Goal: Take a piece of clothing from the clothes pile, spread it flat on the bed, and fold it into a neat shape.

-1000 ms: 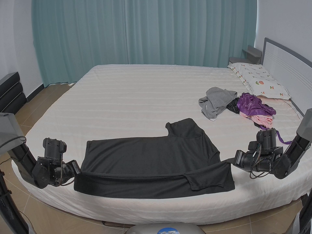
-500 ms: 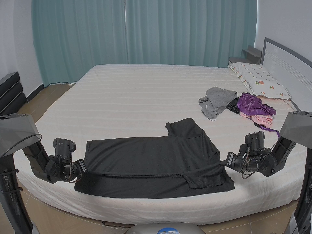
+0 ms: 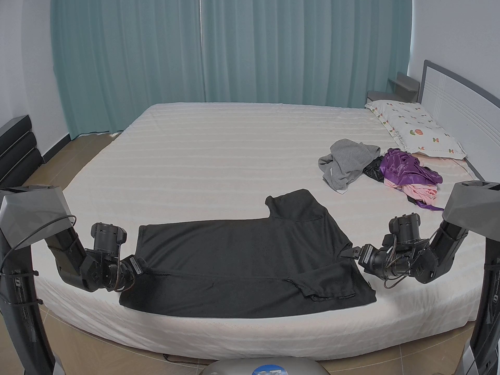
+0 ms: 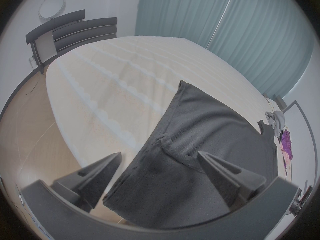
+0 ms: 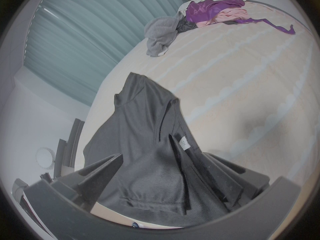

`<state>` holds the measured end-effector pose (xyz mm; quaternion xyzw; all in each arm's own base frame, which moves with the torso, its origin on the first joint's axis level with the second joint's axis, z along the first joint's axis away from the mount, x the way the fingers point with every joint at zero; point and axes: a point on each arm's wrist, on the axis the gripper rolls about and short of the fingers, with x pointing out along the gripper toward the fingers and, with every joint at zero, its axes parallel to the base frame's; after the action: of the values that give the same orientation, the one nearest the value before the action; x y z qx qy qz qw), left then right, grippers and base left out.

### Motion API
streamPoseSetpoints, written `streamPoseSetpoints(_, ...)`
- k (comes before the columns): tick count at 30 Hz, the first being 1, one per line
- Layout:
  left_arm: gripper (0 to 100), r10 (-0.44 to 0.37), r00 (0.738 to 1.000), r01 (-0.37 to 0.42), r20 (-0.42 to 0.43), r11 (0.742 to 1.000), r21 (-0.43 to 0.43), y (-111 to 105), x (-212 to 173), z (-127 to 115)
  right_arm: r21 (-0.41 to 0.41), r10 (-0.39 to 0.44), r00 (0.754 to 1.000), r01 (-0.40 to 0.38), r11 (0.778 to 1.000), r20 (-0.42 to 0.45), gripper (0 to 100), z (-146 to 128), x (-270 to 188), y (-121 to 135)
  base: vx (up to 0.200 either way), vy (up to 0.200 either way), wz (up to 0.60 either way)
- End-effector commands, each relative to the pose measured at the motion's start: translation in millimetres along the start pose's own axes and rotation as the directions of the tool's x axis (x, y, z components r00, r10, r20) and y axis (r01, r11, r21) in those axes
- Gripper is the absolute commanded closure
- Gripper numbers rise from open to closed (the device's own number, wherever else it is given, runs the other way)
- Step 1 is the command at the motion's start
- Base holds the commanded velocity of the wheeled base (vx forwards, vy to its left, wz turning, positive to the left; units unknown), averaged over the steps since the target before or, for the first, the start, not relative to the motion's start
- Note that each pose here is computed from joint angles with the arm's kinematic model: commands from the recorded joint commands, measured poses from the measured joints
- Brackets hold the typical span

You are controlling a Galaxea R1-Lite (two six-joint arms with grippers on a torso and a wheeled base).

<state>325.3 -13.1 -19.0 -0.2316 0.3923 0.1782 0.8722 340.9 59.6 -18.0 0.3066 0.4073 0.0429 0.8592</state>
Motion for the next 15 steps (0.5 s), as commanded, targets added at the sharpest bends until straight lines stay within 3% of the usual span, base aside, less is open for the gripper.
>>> streamPoseSetpoints(1,0,-0.004,0.999,0.007,0.047,0.999,-0.049,10,-23,14,0.044,0.026,0.997,-0.029,0.999,0.067,0,14,-34,7,0.0,0.0,0.0)
streamPoseSetpoints(9,0,-0.042,0.998,0.045,0.053,0.997,-0.069,27,-73,7,0.054,0.013,0.999,-0.016,0.998,0.051,0,-9,-83,3,0.0,0.0,0.0)
streamPoseSetpoints(15,0,-0.065,0.995,0.075,0.07,0.985,-0.153,33,-99,0,0.051,0.017,0.998,-0.02,0.999,0.058,0,-25,-104,-1,0.0,0.0,0.0)
